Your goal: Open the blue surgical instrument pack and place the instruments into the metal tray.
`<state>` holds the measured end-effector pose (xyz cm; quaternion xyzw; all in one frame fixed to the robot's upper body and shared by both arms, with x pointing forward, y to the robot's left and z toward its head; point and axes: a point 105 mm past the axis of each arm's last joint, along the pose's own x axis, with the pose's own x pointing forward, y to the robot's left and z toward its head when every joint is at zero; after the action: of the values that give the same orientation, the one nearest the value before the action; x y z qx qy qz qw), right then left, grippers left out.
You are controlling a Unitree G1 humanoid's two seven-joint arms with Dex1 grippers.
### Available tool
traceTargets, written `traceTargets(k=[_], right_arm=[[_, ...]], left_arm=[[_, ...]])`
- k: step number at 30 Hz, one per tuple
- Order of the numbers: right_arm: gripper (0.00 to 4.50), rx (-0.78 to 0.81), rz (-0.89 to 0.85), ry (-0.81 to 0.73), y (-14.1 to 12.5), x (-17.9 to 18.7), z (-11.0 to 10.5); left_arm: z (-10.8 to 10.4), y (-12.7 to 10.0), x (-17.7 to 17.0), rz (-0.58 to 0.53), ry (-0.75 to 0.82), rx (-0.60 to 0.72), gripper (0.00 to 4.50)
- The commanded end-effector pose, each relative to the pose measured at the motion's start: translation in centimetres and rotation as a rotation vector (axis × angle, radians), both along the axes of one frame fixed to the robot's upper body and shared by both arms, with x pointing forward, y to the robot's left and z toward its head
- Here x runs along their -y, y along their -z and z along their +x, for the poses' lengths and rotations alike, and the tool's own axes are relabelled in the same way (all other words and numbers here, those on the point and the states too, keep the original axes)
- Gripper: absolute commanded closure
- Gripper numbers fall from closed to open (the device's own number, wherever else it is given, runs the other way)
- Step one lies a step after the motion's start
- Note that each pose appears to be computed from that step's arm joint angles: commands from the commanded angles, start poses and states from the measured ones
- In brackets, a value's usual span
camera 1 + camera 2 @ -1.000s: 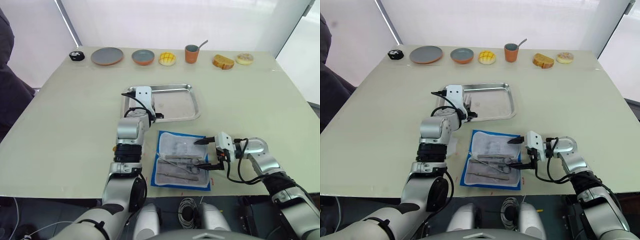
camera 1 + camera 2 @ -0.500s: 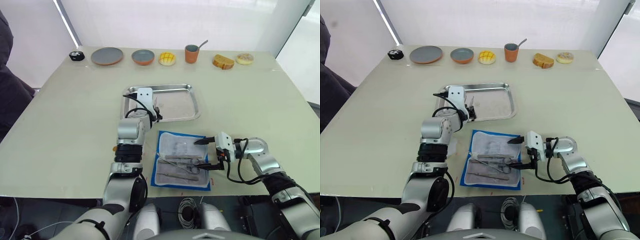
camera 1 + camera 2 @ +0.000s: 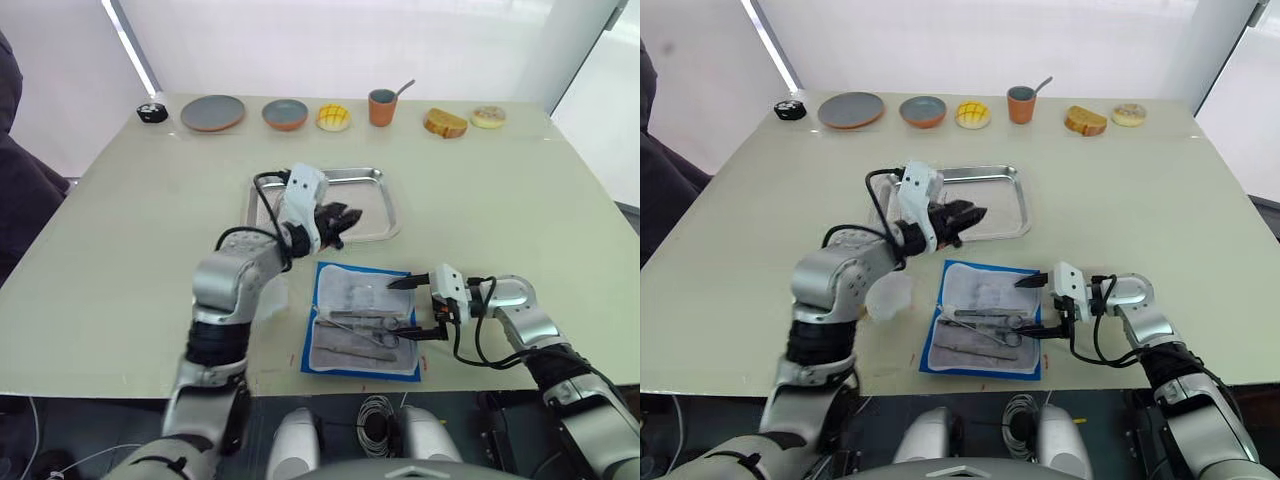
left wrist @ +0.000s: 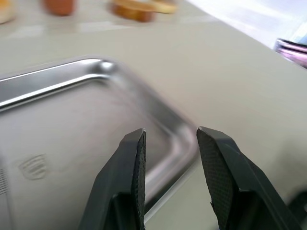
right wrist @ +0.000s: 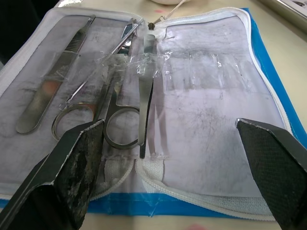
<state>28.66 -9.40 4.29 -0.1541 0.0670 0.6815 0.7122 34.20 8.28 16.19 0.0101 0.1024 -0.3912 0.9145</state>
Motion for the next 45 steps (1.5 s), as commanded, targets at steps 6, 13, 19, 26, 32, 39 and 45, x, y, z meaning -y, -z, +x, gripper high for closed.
traceTargets(k=[6,13,19,26,32,39,45], right_arm=[[0.00,-0.205,-0.174,0.078,6.3,2.3,-2.3],[0.00,-0.202,-0.119,0.093,6.1,2.3,-2.2],[0.00,-0.213,-0.111,0.079,6.2,2.5,-2.5],[0.00,-0.217,-0.125,0.076,6.3,3.1,-2.4],[0.00,-0.214,-0.128,0.078,6.3,3.3,-2.2],[0.00,-0.203,-0.128,0.090,6.2,3.3,-2.1],[0.00,-0.195,-0.135,0.101,6.2,3.3,-1.8]], left_arm=[[-4.9,-0.8,-3.6,-0.046,0.363,0.190,2.71],[-8.5,0.4,-8.2,-0.054,0.548,0.133,2.71],[-9.9,0.1,-12.4,-0.003,0.544,0.089,2.41],[-11.3,0.1,-16.6,0.074,0.521,0.020,0.43],[-10.8,0.3,-15.3,0.125,0.544,0.059,0.21],[-8.8,2.5,-9.8,0.248,0.547,0.064,0.21],[-7.5,3.7,-6.5,0.257,0.608,0.045,0.21]])
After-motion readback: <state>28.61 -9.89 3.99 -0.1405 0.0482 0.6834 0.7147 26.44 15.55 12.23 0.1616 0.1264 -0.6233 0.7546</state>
